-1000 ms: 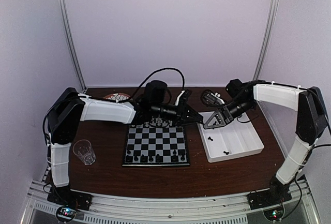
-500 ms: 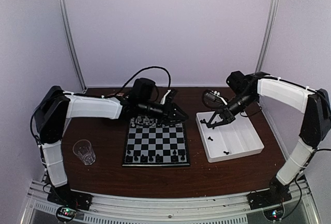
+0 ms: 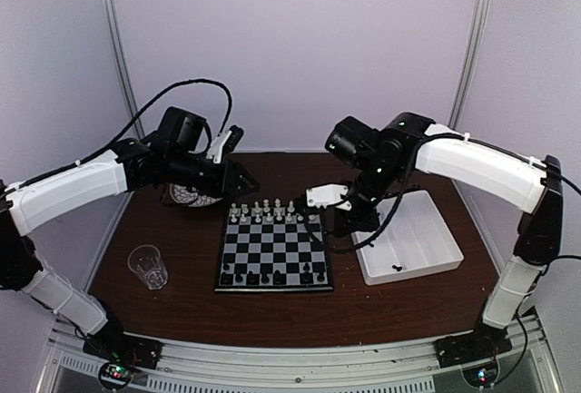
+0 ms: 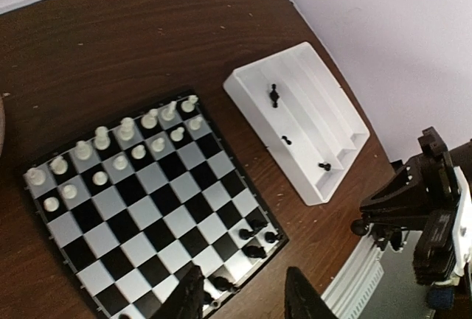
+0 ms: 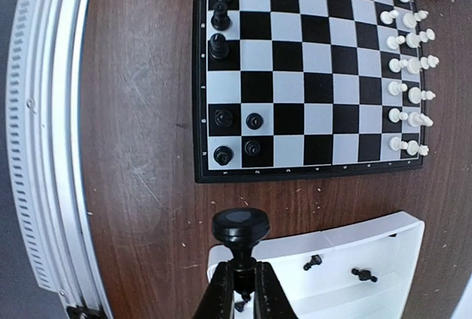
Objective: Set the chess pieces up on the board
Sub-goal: Place the bishop on the chessboard, then pick up the bishop from the chessboard.
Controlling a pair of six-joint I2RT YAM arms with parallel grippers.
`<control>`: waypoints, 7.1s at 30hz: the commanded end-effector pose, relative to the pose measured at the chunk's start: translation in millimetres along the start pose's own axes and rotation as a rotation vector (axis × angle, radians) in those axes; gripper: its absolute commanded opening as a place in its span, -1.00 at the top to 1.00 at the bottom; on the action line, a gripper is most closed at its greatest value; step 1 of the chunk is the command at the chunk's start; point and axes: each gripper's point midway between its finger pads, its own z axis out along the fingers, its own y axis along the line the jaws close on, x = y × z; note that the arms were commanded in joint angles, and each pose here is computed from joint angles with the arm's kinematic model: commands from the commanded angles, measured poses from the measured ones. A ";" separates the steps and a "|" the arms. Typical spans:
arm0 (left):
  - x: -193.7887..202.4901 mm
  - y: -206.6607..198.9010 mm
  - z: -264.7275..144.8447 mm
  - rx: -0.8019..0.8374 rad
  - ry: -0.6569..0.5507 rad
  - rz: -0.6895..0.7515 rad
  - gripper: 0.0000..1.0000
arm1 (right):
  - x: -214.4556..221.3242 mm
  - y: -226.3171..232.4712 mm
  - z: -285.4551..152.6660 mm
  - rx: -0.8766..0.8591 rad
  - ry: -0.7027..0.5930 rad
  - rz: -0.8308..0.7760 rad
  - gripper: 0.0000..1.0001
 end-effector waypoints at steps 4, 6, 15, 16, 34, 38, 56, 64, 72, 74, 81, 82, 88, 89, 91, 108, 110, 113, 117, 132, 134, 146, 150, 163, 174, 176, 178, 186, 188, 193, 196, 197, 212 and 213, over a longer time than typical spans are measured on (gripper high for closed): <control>15.8 50.1 -61.2 -0.276 -0.088 0.066 0.18 | -8.0 7.6 37.6 0.122 0.307 -0.340 0.95; 20.8 53.2 -69.0 -0.289 -0.100 0.067 0.16 | -14.1 14.7 49.8 0.120 0.344 -0.400 0.97; 41.1 64.1 -79.0 -0.319 -0.094 0.062 0.15 | -37.7 24.9 79.3 0.114 0.440 -0.571 0.97; 42.4 64.9 -79.1 -0.321 -0.093 0.062 0.15 | -37.4 24.6 82.7 0.116 0.457 -0.589 0.97; 52.0 69.9 -80.8 -0.327 -0.094 0.052 0.14 | -41.0 15.6 116.4 0.174 0.552 -0.707 0.96; 53.8 70.7 -78.5 -0.324 -0.086 0.047 0.14 | -44.1 13.6 122.3 0.192 0.555 -0.724 0.96; 57.4 72.1 -66.4 -0.304 -0.062 0.036 0.14 | -41.2 4.0 147.2 0.232 0.603 -0.786 0.91; 58.2 73.3 -64.6 -0.305 -0.058 0.035 0.14 | -32.8 3.7 153.2 0.222 0.639 -0.805 0.91; 58.2 73.1 -61.8 -0.300 -0.051 0.034 0.14 | -28.0 3.1 158.7 0.221 0.658 -0.810 0.90; 58.4 74.0 -62.0 -0.302 -0.050 0.034 0.14 | -27.8 3.0 160.0 0.221 0.659 -0.809 0.90; 59.0 73.9 -61.8 -0.301 -0.045 0.039 0.14 | -25.8 1.9 164.0 0.223 0.672 -0.811 0.80; 58.5 73.8 -61.9 -0.301 -0.046 0.038 0.13 | -25.8 1.8 164.4 0.225 0.672 -0.809 0.77; 58.5 74.6 -61.7 -0.298 -0.045 0.033 0.13 | -29.4 0.0 157.1 0.243 0.662 -0.805 0.51; 58.8 74.5 -61.3 -0.297 -0.043 0.033 0.13 | -31.6 -0.7 153.5 0.251 0.656 -0.805 0.48; 58.7 74.7 -61.0 -0.297 -0.042 0.033 0.13 | -34.8 -1.1 146.8 0.259 0.643 -0.799 0.46; 54.4 73.7 -59.6 -0.290 -0.049 0.031 0.14 | -50.0 6.8 110.4 0.275 0.537 -0.749 0.44; 52.9 72.1 -63.7 -0.293 -0.056 0.039 0.14 | -54.4 8.0 95.1 0.279 0.490 -0.725 0.44; 51.4 68.3 -65.0 -0.279 -0.054 0.042 0.13 | -57.6 7.1 70.0 0.272 0.404 -0.662 0.44; 52.1 60.0 -58.2 -0.238 -0.018 0.026 0.13 | -49.1 -6.5 36.8 0.236 0.269 -0.502 0.43; 86.2 -4.0 53.2 -0.211 0.365 0.150 0.13 | 79.2 -104.8 -49.8 0.388 -0.187 0.397 0.28; 93.7 -7.7 69.8 -0.208 0.412 0.148 0.13 | 90.1 -105.2 -58.7 0.422 -0.217 0.427 0.24; 125.3 0.2 132.3 -0.245 0.619 0.120 0.18 | 103.9 -99.4 -75.7 0.464 -0.280 0.470 0.12; 133.3 8.8 138.7 -0.285 0.662 0.114 0.18 | 102.8 -98.8 -72.8 0.450 -0.286 0.473 0.13; 161.8 9.2 148.3 -0.273 0.765 0.072 0.22 | 103.3 -99.0 -72.2 0.445 -0.286 0.474 0.13; 170.6 14.3 155.3 -0.279 0.791 0.068 0.24 | 103.9 -96.9 -71.2 0.439 -0.286 0.472 0.13; 170.8 14.5 156.2 -0.279 0.790 0.068 0.27 | 103.7 -96.7 -71.5 0.439 -0.287 0.471 0.13; 170.2 15.7 156.9 -0.283 0.788 0.069 0.28 | 104.3 -96.3 -70.8 0.436 -0.287 0.473 0.13; 170.3 24.4 155.0 -0.326 0.790 0.091 0.42 | 103.6 -96.3 -70.9 0.433 -0.289 0.472 0.13; 170.6 26.0 154.0 -0.333 0.794 0.097 0.47 | 103.6 -96.0 -70.4 0.431 -0.288 0.472 0.13; 170.4 31.1 152.5 -0.357 0.794 0.112 0.58 | 103.3 -96.1 -71.5 0.434 -0.291 0.471 0.13; 167.9 31.5 151.6 -0.364 0.789 0.123 0.62 | 102.9 -95.5 -71.9 0.432 -0.292 0.468 0.13; 167.0 31.4 151.2 -0.365 0.787 0.126 0.62 | 102.6 -95.5 -72.4 0.433 -0.294 0.469 0.14; 98.0 6.9 112.6 -0.317 0.545 0.222 0.66 | 49.4 -71.1 -44.2 0.034 -0.525 0.540 0.12; 91.2 1.9 107.0 -0.300 0.516 0.221 0.66 | 47.3 -73.3 -37.5 -0.008 -0.529 0.565 0.12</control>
